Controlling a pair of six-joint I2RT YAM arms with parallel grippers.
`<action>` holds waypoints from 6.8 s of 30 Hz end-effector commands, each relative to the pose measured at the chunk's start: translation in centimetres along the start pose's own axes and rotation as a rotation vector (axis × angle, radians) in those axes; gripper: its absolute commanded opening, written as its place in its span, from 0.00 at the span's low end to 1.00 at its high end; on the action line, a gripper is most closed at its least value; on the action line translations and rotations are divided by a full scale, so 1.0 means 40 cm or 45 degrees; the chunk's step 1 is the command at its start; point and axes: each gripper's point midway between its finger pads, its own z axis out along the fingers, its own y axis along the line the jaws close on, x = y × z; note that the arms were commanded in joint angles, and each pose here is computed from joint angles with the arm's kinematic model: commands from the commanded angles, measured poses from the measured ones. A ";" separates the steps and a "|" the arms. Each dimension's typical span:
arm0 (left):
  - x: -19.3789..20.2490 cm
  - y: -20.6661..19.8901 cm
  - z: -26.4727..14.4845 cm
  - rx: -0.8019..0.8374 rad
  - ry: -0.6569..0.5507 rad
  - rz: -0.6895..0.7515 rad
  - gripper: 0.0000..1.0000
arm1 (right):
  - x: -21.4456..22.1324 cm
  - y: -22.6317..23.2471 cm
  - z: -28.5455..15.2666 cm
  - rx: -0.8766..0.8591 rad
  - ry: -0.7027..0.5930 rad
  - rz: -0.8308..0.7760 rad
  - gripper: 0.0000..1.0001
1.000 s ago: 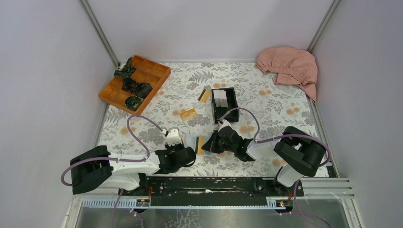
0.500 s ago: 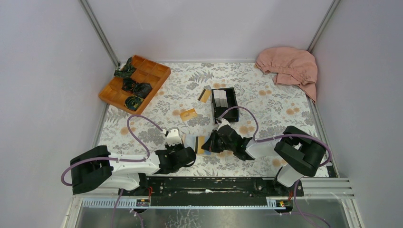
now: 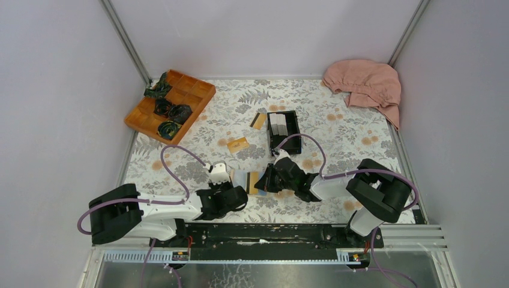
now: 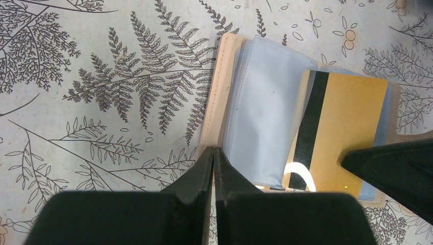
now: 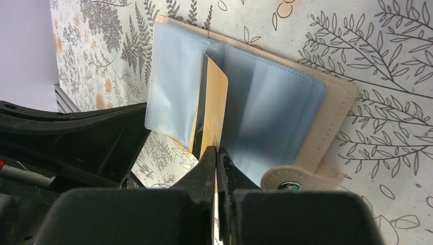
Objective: Put the credit cards into the card holder
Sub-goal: Insert the credit card into the card holder.
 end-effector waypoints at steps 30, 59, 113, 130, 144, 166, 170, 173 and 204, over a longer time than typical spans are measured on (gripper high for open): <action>0.092 0.035 -0.001 -0.044 0.179 0.062 0.05 | -0.012 -0.075 -0.007 0.134 0.011 -0.111 0.00; 0.115 0.018 0.011 -0.048 0.204 0.099 0.04 | 0.047 -0.025 0.053 -0.016 0.088 0.028 0.00; 0.136 0.011 0.015 -0.024 0.213 0.108 0.01 | -0.036 -0.005 0.039 0.206 -0.040 -0.159 0.03; 0.138 -0.008 0.018 -0.008 0.219 0.114 0.00 | 0.000 0.041 0.088 0.185 0.030 -0.202 0.01; 0.108 0.005 0.000 -0.044 0.180 0.098 0.25 | 0.021 -0.021 0.072 0.294 0.022 -0.213 0.01; 0.026 0.041 -0.041 0.075 0.025 -0.358 0.59 | 0.030 -0.069 0.040 0.337 0.029 -0.209 0.00; 0.026 0.025 -0.044 0.162 0.026 -0.434 0.64 | 0.031 -0.064 0.040 0.328 0.032 -0.211 0.00; 0.030 0.018 -0.042 0.168 0.032 -0.429 0.71 | 0.028 -0.057 0.041 0.318 0.033 -0.209 0.00; 0.066 -0.039 -0.017 0.387 0.098 -0.512 0.79 | 0.035 -0.050 0.050 0.307 0.062 -0.217 0.00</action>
